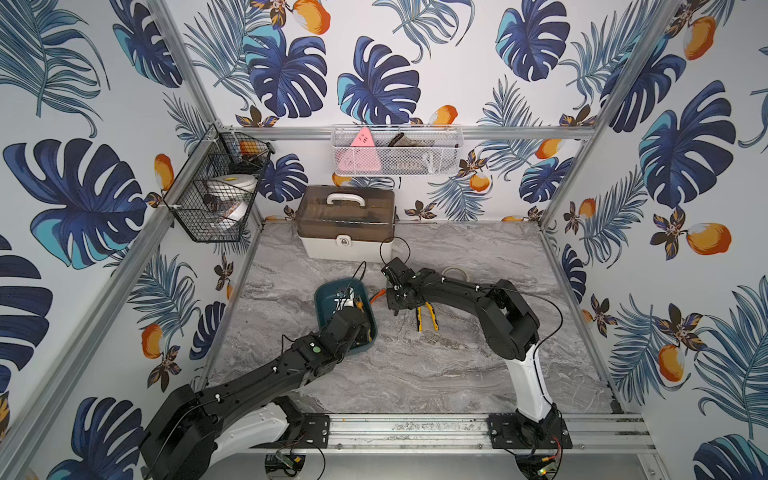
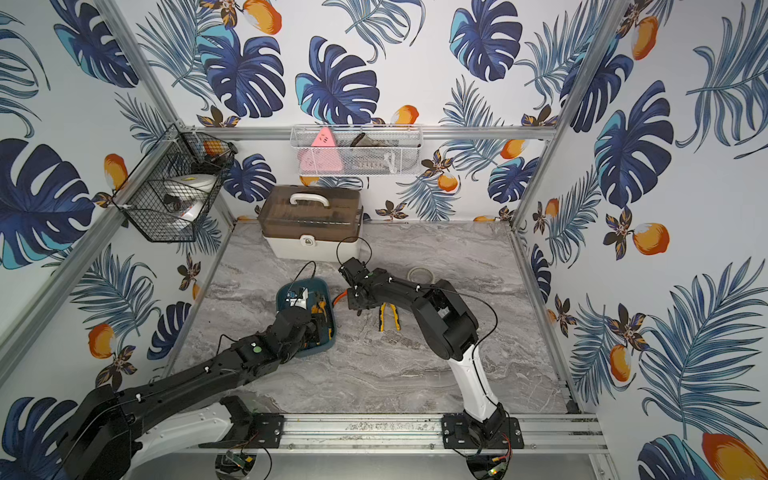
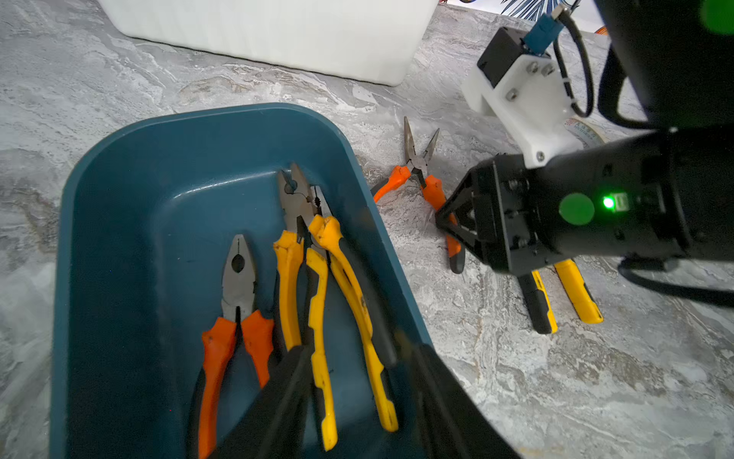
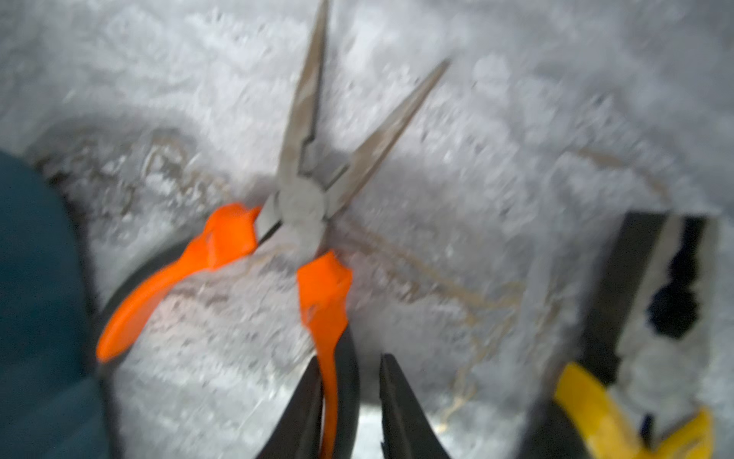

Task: Take the pliers out of the storage box
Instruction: Adjust the pliers at the center of the board, then pick up the pliers from the storage box.

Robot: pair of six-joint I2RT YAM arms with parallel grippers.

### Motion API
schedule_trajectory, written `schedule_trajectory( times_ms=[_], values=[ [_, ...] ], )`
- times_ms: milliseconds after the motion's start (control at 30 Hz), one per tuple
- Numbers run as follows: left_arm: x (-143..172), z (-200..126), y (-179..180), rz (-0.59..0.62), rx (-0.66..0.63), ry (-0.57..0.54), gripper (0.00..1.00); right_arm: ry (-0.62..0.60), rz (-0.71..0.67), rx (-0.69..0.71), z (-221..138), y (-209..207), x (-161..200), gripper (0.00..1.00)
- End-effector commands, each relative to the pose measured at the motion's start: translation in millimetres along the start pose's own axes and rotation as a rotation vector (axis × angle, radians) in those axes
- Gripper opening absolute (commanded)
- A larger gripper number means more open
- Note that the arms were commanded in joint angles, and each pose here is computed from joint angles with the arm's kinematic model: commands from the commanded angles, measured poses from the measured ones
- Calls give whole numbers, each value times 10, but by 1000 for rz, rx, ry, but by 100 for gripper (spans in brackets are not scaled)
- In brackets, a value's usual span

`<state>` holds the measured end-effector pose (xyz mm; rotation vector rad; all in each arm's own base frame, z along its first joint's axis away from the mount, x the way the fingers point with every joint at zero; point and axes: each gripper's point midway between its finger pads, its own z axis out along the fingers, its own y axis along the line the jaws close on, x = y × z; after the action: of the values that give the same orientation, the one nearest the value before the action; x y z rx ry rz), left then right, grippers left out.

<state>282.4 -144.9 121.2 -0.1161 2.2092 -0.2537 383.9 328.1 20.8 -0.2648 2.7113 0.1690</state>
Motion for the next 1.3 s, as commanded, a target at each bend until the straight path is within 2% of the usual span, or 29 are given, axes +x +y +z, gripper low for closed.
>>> schedule_trajectory(
  times_ms=[0,167,267,400,533,667,800,933,1033,1267],
  values=[
    [-32,2,3,10,-4,-13,50,49,-45,72,43,-186,73,29],
    [-9,31,-10,25,-6,1,50,48,-29,46,0,-171,-1,33],
    [-7,37,-28,30,1,6,49,34,-12,-41,-146,-46,4,42],
    [-59,-3,-1,17,-5,-7,50,6,4,-135,-384,89,21,46],
    [-129,-17,127,-74,-12,27,51,-11,11,-226,-656,224,47,50],
    [-26,68,348,-164,-67,115,50,-29,2,-375,-943,475,122,51],
    [119,132,730,-340,-115,190,48,-18,-58,-472,-1146,859,281,51],
    [75,89,976,-440,-142,161,48,6,-176,-377,-1044,1110,373,50],
    [29,22,1084,-450,-197,136,48,10,-248,-274,-865,1203,399,50],
    [89,40,1144,-432,-216,134,49,-35,-355,-86,-541,1227,252,50]
  ],
)
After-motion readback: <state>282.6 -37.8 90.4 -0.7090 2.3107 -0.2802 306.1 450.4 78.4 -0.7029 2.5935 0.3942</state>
